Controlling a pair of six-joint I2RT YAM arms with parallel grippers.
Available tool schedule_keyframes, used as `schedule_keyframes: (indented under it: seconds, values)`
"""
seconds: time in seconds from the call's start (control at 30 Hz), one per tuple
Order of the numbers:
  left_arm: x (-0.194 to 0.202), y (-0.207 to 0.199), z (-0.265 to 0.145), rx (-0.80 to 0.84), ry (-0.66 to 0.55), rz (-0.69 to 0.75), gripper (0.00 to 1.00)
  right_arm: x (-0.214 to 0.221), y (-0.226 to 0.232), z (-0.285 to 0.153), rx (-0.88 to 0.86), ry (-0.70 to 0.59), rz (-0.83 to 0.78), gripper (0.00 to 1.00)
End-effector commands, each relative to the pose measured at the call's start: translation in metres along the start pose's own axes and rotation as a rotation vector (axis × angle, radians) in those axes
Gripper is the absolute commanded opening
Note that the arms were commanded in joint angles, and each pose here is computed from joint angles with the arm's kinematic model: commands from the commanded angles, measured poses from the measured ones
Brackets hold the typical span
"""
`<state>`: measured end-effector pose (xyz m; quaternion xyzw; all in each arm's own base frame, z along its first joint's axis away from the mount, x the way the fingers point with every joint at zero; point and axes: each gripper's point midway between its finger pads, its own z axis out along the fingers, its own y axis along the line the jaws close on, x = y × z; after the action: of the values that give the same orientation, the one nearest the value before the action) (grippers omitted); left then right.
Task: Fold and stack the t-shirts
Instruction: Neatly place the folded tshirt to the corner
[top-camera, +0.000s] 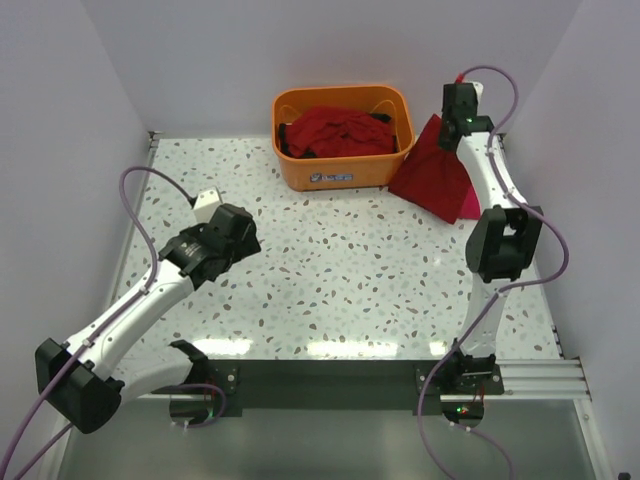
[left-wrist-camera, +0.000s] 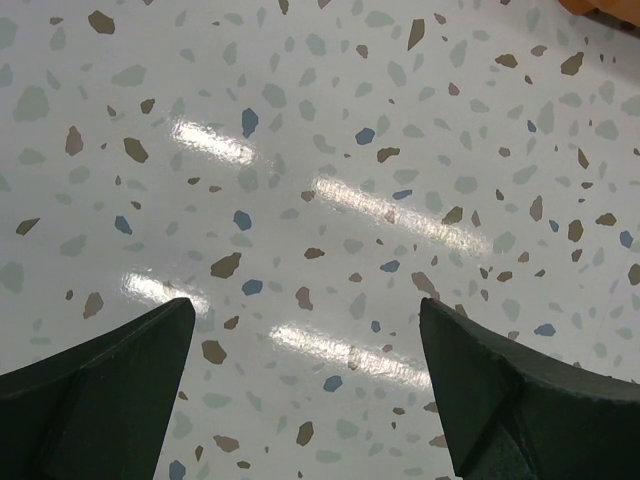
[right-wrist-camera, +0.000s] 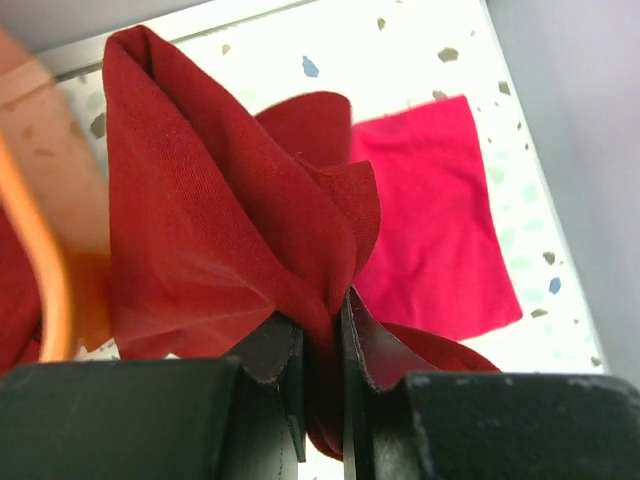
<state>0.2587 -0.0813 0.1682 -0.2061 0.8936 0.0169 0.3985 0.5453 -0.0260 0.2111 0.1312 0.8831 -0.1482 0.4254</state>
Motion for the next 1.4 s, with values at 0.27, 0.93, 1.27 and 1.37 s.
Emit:
schedule_keyframes:
  seconds: [0.27, 0.93, 1.27, 1.37]
  values:
    - [-0.021, -0.019, 0.003, 0.036, -0.041, -0.026, 1.0, -0.009, -0.073, 0.017, -0.047, 0.083, 0.538, 0.0]
    - [-0.019, -0.027, 0.006, 0.058, -0.007, -0.009, 1.0, 0.09, -0.124, 0.057, 0.103, 0.245, 0.719, 0.93]
    - [-0.031, -0.028, -0.006, 0.093, -0.042, -0.033, 1.0, 0.053, -0.102, -0.064, 0.047, 0.121, 0.396, 0.99]
    - [-0.03, -0.026, -0.008, 0.096, -0.045, -0.035, 1.0, 0.072, -0.076, -0.1, 0.044, 0.089, 0.277, 0.99]
